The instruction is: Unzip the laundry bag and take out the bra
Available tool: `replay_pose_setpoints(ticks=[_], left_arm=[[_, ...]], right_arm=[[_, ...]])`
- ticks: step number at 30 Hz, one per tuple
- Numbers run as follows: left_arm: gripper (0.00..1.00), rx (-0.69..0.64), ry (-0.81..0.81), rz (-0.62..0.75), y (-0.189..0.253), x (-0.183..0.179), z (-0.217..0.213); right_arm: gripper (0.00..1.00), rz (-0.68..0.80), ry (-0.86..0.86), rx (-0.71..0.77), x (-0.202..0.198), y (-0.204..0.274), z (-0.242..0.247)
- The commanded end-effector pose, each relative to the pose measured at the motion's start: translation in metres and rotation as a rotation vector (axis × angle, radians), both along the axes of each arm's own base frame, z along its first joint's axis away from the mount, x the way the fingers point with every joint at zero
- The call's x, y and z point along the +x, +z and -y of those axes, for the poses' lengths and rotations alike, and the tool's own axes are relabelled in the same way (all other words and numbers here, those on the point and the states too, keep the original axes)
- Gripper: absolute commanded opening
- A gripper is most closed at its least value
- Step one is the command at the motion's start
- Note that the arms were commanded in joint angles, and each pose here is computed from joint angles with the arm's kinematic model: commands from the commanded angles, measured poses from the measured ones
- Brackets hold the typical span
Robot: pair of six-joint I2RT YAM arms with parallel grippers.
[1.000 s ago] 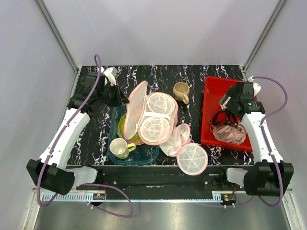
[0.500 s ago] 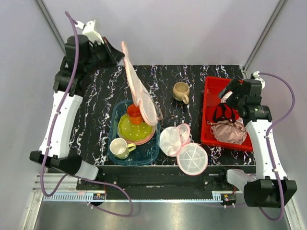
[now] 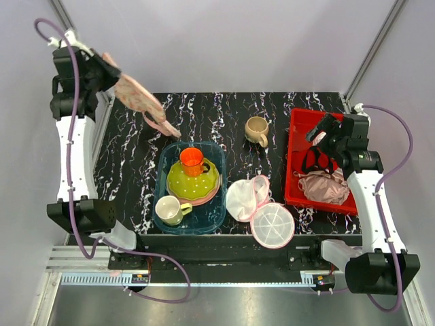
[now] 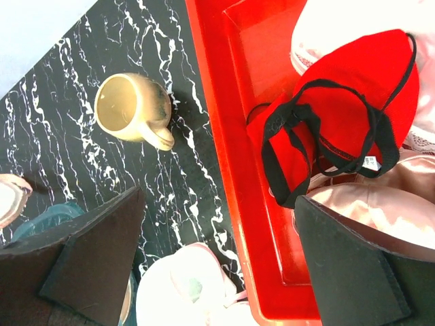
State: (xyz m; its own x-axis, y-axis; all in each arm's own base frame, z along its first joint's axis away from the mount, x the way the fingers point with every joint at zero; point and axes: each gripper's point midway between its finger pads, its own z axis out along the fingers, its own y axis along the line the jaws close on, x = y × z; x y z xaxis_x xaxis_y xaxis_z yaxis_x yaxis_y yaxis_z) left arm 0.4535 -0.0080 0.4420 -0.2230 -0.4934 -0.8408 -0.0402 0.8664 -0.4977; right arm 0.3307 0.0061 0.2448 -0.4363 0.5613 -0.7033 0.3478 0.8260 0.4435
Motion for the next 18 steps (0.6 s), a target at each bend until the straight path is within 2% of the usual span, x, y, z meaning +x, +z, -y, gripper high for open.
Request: replay_pose_setpoints(ticks=[1, 2, 3, 9, 10, 12, 14, 16, 17, 18], left_arm=[[0.52, -0.001, 0.171, 0.001, -0.011, -0.012, -0.06], [0.88, -0.005, 0.161, -0.01, -0.016, -0.014, -0.059], [0.99, -0.01, 0.122, -0.039, -0.029, -0.016, -0.053], [0.99, -0.04, -0.015, -0.036, -0.04, -0.049, -0.02], [0.99, -0.051, -0.027, -0.083, -0.062, -0.053, -0.018], [0.99, -0.043, -0.069, -0.097, -0.073, -0.066, -0.007], [0.99, -0.056, -0.109, -0.175, -0.111, -0.077, 0.005], [0.99, -0.069, -0.149, -0.197, -0.125, -0.092, 0.02], [0.99, -0.087, -0.166, -0.253, -0.151, -0.1, 0.027], [0.99, -0.085, -0.183, -0.24, -0.151, -0.108, 0.032]], right_arm=[[1.0, 0.028, 0.053, 0.04, 0.004, 0.004, -0.012], [1.0, 0.016, 0.058, 0.05, 0.005, 0.0, -0.014], [1.0, 0.014, 0.061, 0.051, 0.006, 0.0, -0.014], [1.0, -0.036, 0.072, 0.062, 0.011, -0.013, -0.016], [1.0, -0.057, 0.066, 0.062, 0.011, -0.018, -0.016], [1.0, -0.081, 0.054, 0.048, 0.012, -0.023, -0.012], [1.0, -0.12, 0.043, 0.036, 0.013, -0.032, -0.009], [1.0, -0.165, 0.042, 0.035, 0.014, -0.043, -0.008], [1.0, -0.172, 0.041, 0.031, 0.015, -0.044, -0.008], [1.0, -0.183, 0.042, 0.03, 0.016, -0.046, -0.008]])
